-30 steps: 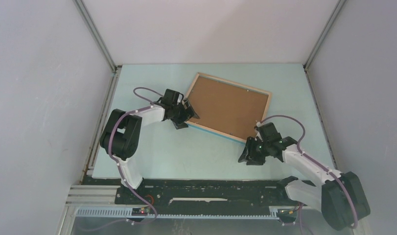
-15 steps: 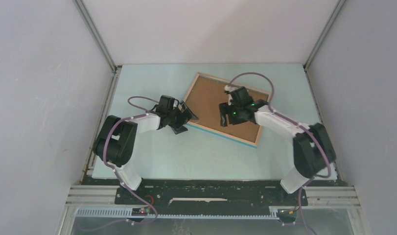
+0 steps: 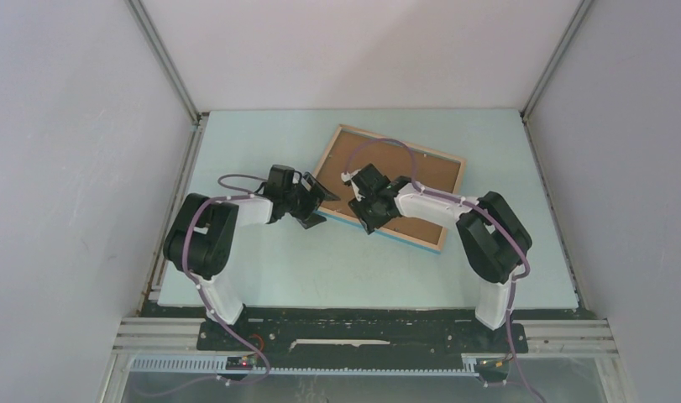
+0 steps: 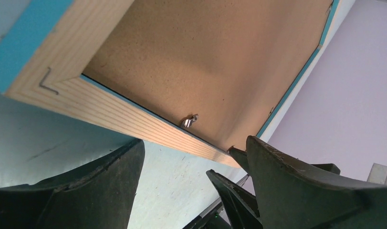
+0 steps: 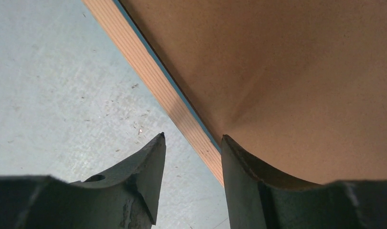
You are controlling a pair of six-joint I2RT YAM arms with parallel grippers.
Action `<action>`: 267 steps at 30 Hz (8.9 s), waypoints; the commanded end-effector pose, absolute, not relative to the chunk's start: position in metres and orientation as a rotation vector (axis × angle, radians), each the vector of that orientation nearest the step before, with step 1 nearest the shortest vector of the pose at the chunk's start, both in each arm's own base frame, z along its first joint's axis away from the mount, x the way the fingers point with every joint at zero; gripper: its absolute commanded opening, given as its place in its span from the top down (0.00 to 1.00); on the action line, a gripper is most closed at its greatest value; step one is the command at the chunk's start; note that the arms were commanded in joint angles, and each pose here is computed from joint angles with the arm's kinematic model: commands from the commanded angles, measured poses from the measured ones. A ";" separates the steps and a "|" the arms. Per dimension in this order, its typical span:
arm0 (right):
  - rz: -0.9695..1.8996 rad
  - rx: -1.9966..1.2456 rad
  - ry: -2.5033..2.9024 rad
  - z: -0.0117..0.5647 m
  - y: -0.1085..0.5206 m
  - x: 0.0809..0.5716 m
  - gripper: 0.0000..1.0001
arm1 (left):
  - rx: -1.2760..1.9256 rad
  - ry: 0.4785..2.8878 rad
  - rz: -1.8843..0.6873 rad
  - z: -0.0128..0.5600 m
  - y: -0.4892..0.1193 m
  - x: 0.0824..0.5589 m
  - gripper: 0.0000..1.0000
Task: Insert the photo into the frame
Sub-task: Adjust the photo frame at the center of the board, then install the photo frame at the center of the board, then adjust the photo frame at the center of the board.
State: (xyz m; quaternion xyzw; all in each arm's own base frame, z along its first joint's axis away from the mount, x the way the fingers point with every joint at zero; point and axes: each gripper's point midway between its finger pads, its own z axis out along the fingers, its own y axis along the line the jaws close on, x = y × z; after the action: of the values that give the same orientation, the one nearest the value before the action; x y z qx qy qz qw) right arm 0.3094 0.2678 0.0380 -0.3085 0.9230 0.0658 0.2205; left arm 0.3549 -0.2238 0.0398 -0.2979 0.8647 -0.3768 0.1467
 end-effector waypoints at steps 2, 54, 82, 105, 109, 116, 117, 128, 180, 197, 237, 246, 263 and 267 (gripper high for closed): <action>0.136 -0.856 2.576 0.032 0.262 0.309 0.47 | -0.936 2.506 -1.067 0.020 -0.219 0.350 0.13; 0.946 -0.478 2.583 0.050 0.383 0.394 0.76 | -0.584 2.722 -0.618 -0.009 -0.171 0.374 0.80; 1.504 -0.347 2.694 0.022 0.379 0.318 0.90 | -0.641 2.714 -0.659 -0.014 -0.167 0.380 1.00; 1.238 -0.323 2.676 0.047 0.346 0.354 0.54 | -0.626 2.693 -0.695 -0.012 -0.170 0.380 1.00; 1.307 -0.271 2.717 0.036 0.353 0.350 0.74 | -0.624 2.683 -0.691 -0.010 -0.169 0.379 1.00; 1.314 -0.231 2.740 0.010 0.360 0.346 0.79 | -0.624 2.677 -0.696 -0.010 -0.170 0.379 1.00; 1.311 -0.225 2.743 0.007 0.361 0.349 0.79 | -0.625 2.675 -0.696 -0.009 -0.170 0.379 1.00; 1.442 -0.130 2.659 0.016 0.397 0.347 0.82 | -0.627 2.666 -0.701 -0.009 -0.170 0.377 1.00; 1.132 -0.409 2.681 0.039 0.319 0.241 0.69 | -0.493 2.690 -0.624 -0.001 -0.230 0.291 0.99; 1.214 -0.397 2.745 0.023 0.328 0.251 0.69 | -0.351 2.717 -0.536 -0.005 -0.218 0.298 1.00; 0.355 0.256 2.630 0.077 0.089 0.344 0.21 | -0.396 2.685 -0.485 0.094 -0.155 0.276 0.12; 0.379 0.240 2.666 0.058 0.109 0.416 0.31 | -0.477 2.465 -0.983 0.099 -0.218 0.175 0.06; 0.322 0.220 2.829 0.011 0.116 0.394 0.68 | -0.494 2.739 -1.140 0.038 -0.302 0.157 0.22; 0.471 0.329 2.799 0.014 0.115 0.375 0.77 | -0.544 2.704 -1.103 0.035 -0.291 0.177 0.24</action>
State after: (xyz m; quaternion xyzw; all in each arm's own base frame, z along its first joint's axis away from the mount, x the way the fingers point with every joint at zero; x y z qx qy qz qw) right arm 0.4061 0.1217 0.0205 0.0768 0.9723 0.1377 0.1728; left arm 0.1514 -0.2949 0.0328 -0.1596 0.9127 -0.3718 0.0575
